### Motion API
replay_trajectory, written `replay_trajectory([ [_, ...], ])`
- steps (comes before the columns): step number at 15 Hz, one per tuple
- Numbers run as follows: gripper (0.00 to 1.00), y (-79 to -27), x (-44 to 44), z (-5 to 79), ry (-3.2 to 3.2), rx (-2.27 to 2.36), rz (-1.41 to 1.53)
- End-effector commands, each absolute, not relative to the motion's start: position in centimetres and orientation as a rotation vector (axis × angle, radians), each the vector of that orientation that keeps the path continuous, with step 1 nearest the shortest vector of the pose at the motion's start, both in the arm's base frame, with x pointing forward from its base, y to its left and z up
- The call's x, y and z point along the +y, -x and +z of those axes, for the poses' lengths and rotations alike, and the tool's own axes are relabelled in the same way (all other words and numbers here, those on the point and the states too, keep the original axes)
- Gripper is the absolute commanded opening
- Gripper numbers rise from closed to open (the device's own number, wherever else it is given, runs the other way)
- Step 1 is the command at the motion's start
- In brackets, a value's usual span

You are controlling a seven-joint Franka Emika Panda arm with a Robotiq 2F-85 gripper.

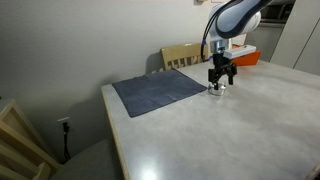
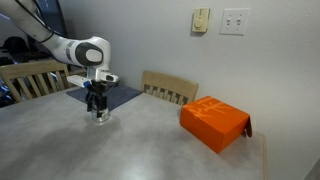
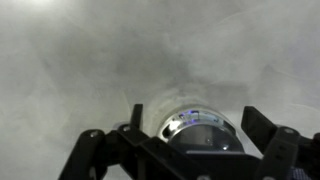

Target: Remove the lid from the silver container

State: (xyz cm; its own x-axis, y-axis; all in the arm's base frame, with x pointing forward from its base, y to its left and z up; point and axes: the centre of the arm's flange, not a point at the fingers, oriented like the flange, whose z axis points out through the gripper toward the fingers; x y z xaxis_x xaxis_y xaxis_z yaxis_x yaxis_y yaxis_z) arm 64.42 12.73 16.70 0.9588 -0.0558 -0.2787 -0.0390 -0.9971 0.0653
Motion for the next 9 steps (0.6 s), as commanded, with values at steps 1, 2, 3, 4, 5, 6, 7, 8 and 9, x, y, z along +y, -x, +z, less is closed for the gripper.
replay_trajectory([
  [1,1.00,-65.7,13.4,16.3,-3.025,-0.042,-0.453],
  [2,1.00,-65.8,13.6,16.4,-3.017,-0.035,-0.437],
  [3,1.00,-65.9,13.9,16.4,-3.011,-0.025,-0.422],
  [4,1.00,-66.0,14.1,16.4,-3.009,-0.012,-0.418],
  [5,1.00,-66.1,14.2,16.4,-3.007,-0.003,-0.411],
  [6,1.00,-66.1,14.3,16.5,-3.004,-0.003,-0.401],
  [7,1.00,-66.1,14.4,16.7,-3.001,-0.003,-0.388],
  [8,1.00,-66.1,14.4,16.8,-2.998,-0.003,-0.376],
  [9,1.00,-66.0,14.5,17.0,-2.997,-0.004,-0.367],
])
